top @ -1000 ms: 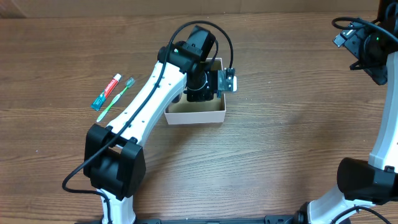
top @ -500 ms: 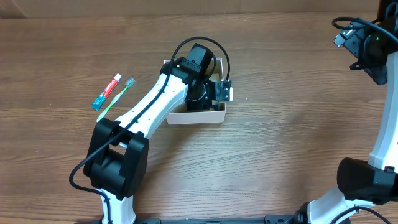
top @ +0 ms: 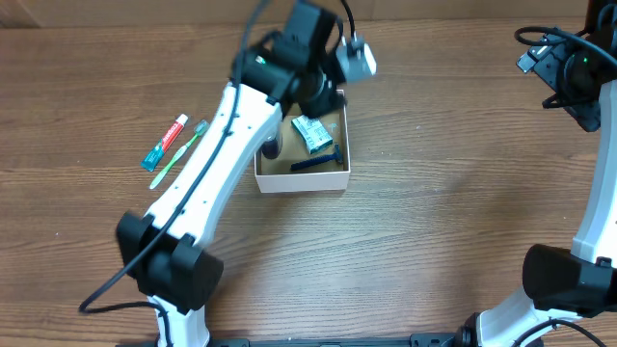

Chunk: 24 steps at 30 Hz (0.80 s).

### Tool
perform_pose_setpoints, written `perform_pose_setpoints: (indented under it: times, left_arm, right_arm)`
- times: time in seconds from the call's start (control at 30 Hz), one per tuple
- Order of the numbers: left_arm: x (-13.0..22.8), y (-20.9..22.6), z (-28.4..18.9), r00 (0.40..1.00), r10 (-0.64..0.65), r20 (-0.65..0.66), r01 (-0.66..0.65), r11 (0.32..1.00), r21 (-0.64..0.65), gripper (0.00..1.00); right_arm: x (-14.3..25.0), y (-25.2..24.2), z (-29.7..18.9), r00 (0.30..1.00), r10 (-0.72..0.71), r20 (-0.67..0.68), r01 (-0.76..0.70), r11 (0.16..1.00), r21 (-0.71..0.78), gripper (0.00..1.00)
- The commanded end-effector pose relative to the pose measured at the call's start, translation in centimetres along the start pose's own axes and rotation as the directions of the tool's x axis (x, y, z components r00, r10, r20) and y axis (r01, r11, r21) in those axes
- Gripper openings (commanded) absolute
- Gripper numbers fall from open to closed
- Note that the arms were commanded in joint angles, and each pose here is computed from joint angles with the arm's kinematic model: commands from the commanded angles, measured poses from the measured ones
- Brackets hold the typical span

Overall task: Pack container
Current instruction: 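Release the razor and move the left gripper toward the toothpaste and toothbrush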

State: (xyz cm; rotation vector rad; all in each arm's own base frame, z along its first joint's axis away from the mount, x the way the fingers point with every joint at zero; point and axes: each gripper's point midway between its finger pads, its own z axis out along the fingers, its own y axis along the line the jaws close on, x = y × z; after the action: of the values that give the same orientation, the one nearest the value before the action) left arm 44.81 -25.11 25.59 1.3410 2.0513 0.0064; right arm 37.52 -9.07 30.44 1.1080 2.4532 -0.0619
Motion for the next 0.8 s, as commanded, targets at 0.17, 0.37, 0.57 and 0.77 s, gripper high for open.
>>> perform_pose_setpoints:
  times: [0.17, 0.37, 0.57, 0.77]
  left_arm:
    - [9.0, 10.9, -10.9, 0.837, -0.546, -0.035, 0.508, 0.8, -0.318, 0.74]
    - [21.9, 12.3, -9.4, 0.622, -0.761, -0.182, 0.701, 0.646, -0.302, 0.85]
    - [31.6, 9.3, -5.6, 0.42, -0.855, -0.306, 0.795, 0.509, -0.331, 0.86]
    - [35.3, 4.7, -0.3, 0.47, -0.785, -0.403, 0.757, 0.594, -0.273, 0.88]
  right_arm:
    - [-0.3, -0.1, -0.7, 1.0, 0.01, 0.023, -0.009, 1.0, -0.008, 1.0]
    - [-0.3, -0.1, -0.7, 1.0, 0.01, 0.023, -0.009, 1.0, -0.008, 1.0]
    - [-0.3, -0.1, -0.7, 1.0, 0.01, 0.023, -0.009, 1.0, -0.008, 1.0]
    - [-0.3, -0.1, -0.7, 1.0, 0.01, 0.023, -0.009, 1.0, -0.008, 1.0]
